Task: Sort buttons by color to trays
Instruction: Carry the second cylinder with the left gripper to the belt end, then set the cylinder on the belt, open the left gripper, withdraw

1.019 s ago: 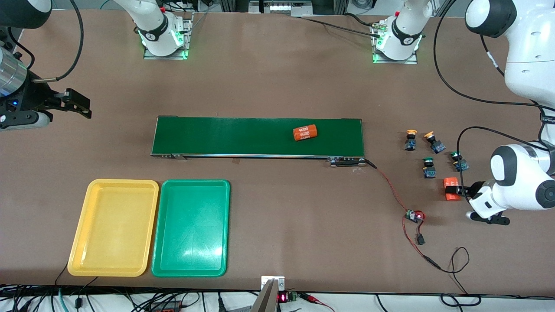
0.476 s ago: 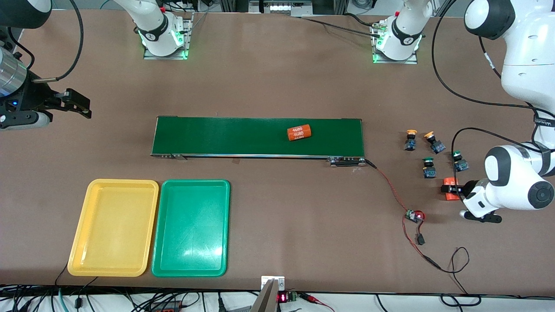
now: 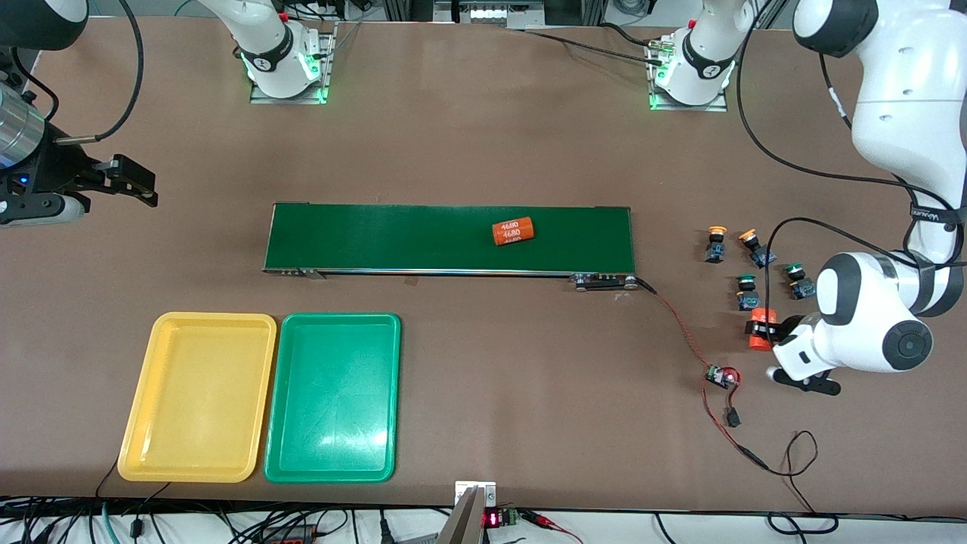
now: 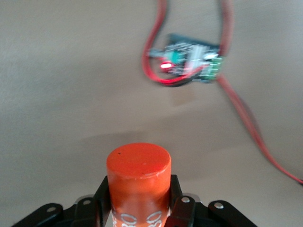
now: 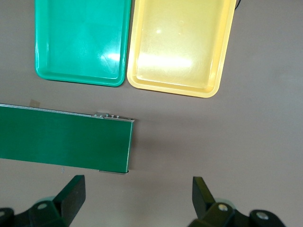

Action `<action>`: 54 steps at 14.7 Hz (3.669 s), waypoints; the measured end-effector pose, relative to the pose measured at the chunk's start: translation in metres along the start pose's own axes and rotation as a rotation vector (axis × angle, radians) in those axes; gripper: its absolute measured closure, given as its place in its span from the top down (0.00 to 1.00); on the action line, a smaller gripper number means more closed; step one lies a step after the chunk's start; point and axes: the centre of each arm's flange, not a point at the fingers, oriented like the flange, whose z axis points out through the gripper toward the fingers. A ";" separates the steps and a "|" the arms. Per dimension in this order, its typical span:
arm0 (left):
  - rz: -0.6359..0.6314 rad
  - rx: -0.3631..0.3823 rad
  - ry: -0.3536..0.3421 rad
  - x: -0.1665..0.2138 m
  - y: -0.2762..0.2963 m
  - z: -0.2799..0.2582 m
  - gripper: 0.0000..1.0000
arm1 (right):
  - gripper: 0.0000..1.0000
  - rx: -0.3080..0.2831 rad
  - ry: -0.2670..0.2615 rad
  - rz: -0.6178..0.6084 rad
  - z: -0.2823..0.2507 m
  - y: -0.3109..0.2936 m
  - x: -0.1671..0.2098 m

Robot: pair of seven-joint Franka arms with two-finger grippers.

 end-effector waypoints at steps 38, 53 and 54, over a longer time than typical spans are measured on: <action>1.162 -0.094 -0.139 -0.083 0.347 0.033 0.63 | 1.00 0.000 0.000 0.002 0.000 0.001 0.000; 0.202 0.090 -0.094 -0.093 0.296 -0.097 1.00 | 1.00 0.000 -0.001 0.002 0.000 0.001 0.000; 0.160 0.093 -0.071 -0.085 0.272 -0.108 1.00 | 1.00 0.000 -0.001 0.003 0.000 0.001 0.000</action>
